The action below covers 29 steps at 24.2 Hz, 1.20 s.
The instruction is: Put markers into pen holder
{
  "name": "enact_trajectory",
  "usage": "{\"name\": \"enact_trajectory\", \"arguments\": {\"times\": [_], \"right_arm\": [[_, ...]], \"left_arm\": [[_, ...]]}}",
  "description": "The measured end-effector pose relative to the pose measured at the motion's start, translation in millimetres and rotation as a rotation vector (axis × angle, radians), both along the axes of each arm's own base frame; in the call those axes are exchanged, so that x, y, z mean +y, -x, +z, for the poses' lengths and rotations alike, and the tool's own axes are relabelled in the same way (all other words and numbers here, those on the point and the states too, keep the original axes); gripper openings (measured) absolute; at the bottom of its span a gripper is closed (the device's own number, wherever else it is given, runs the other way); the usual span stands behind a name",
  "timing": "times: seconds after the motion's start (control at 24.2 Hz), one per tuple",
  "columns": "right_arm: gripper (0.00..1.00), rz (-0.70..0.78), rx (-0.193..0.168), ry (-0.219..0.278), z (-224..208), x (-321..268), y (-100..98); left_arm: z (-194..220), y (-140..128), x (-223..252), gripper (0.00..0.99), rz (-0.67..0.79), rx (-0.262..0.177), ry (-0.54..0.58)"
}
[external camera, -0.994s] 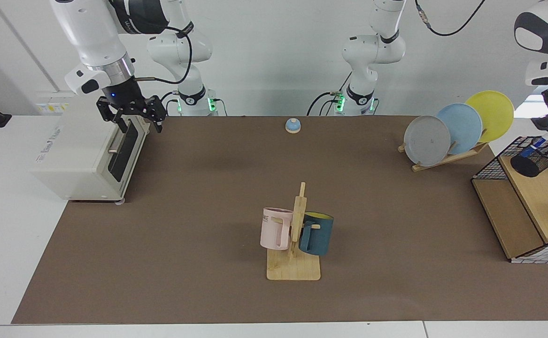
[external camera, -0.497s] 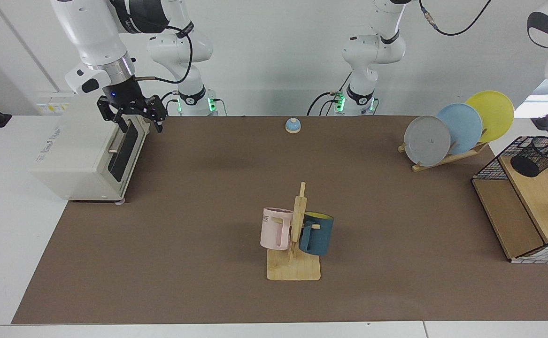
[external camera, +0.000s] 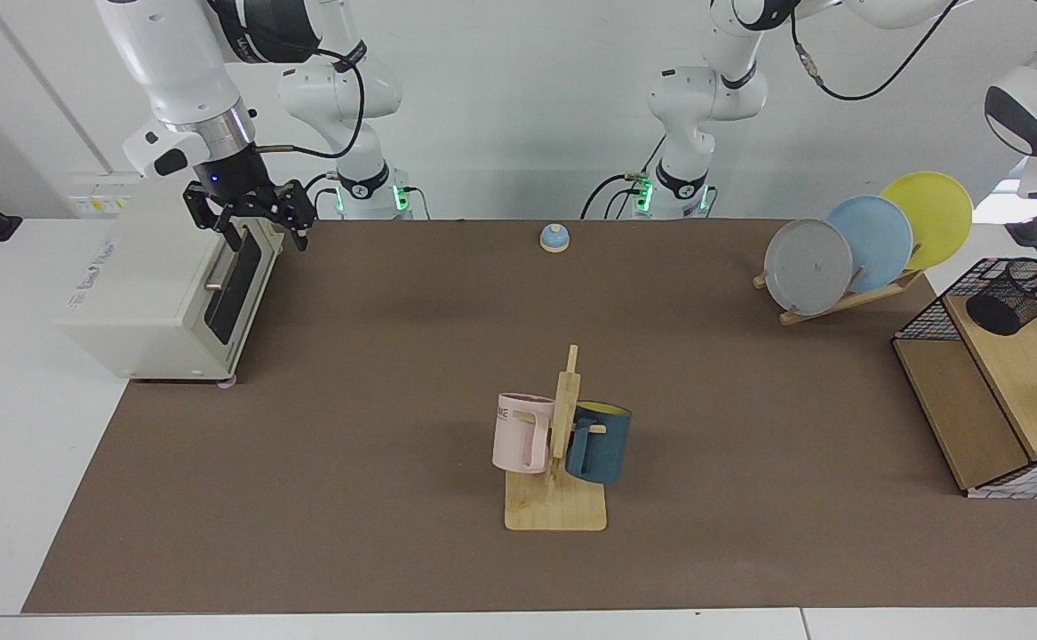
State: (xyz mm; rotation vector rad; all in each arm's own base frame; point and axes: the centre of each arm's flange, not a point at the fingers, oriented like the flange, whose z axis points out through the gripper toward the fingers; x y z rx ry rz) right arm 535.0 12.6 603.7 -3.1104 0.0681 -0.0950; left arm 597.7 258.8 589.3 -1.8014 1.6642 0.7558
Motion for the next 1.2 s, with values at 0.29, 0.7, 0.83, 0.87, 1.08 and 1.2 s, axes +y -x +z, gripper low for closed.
{"name": "enact_trajectory", "arguments": {"times": [0.29, 0.7, 0.83, 0.87, 1.08, 1.2], "right_arm": [[1.00, 0.000, 0.000, 0.000, 0, 0, 0.0], [1.00, 0.000, 0.000, 0.000, 0, 0, 0.0], [1.00, 0.000, 0.000, 0.000, 0, 0, 0.0], [1.00, 0.000, 0.000, 0.000, 0, 0, 0.0], [1.00, 0.000, 0.000, 0.000, 0, 0, 0.0], [1.00, 0.000, 0.000, 0.000, 0, 0, 0.0]], "left_arm": [[-35, -13, 3, 0.167, 0.004, 0.064, -0.012], [-56, -20, -2, 0.502, 0.028, 0.157, -0.071], [-43, -27, -15, 0.705, 0.013, 0.137, -0.075], [-39, -30, -22, 0.784, 0.003, 0.129, -0.075], [-28, -47, -72, 0.991, -0.011, 0.031, 0.003], [-30, -52, -94, 0.991, 0.039, -0.061, 0.115]]}}
